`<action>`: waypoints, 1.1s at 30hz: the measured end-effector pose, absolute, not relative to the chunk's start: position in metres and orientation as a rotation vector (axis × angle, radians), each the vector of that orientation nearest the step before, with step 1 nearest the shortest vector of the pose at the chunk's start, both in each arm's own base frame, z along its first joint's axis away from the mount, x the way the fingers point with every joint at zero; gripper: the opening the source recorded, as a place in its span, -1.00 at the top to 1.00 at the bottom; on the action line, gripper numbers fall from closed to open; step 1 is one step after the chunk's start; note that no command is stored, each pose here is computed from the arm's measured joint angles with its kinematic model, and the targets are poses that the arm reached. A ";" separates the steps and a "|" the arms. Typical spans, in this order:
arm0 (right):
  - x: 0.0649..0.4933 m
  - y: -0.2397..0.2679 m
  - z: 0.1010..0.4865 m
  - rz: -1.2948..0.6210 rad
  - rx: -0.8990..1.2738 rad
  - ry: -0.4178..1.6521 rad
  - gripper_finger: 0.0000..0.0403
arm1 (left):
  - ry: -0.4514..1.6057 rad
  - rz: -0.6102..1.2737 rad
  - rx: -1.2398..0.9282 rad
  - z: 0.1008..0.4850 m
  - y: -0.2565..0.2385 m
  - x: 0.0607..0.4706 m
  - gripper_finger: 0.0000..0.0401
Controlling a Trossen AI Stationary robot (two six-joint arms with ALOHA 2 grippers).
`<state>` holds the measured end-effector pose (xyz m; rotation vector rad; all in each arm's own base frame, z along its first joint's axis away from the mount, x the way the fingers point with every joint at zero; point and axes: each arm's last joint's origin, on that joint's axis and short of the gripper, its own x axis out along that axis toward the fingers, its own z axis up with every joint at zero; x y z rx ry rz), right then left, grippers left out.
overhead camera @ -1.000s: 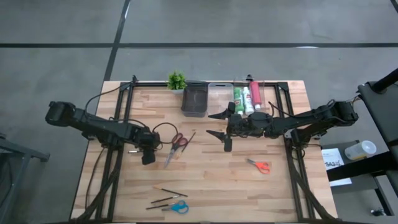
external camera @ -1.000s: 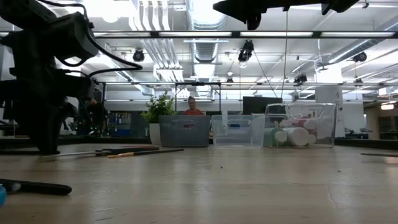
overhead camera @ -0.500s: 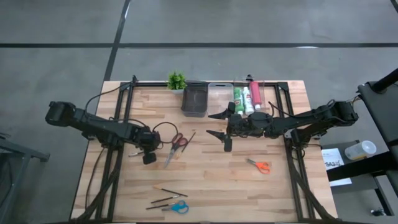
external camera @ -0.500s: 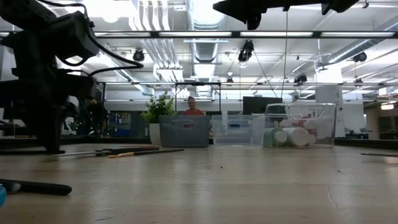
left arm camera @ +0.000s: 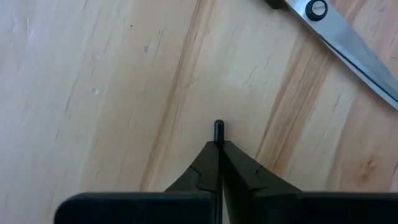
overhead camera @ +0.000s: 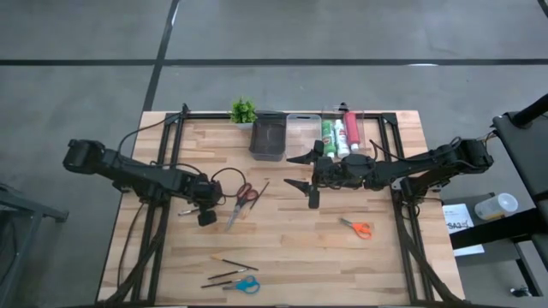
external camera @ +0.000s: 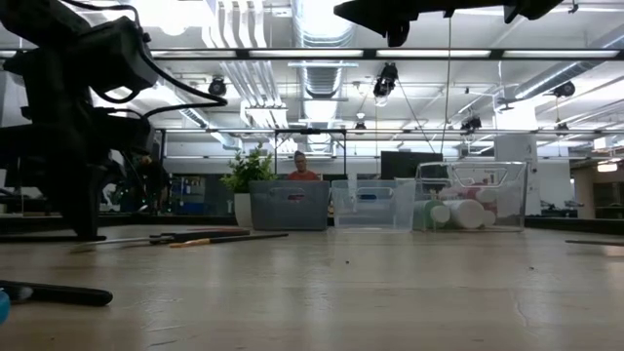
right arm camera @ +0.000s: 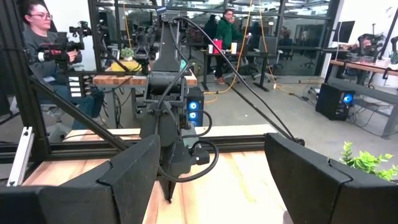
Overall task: Pick & Place Paint Supplies
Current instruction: Put the top silver paint brush into the white transparent bin
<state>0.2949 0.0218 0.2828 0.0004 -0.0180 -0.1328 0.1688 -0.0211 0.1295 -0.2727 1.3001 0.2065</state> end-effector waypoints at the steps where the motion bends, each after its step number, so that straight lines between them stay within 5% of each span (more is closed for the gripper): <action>1: 0.295 0.022 0.283 -0.133 0.000 -0.018 -0.43 | 1.298 0.206 -0.273 0.130 -0.021 0.169 0.95; 33: 0.295 0.022 0.283 -0.133 0.002 -0.019 -0.43 | 1.320 0.245 -0.377 0.134 -0.024 0.180 0.99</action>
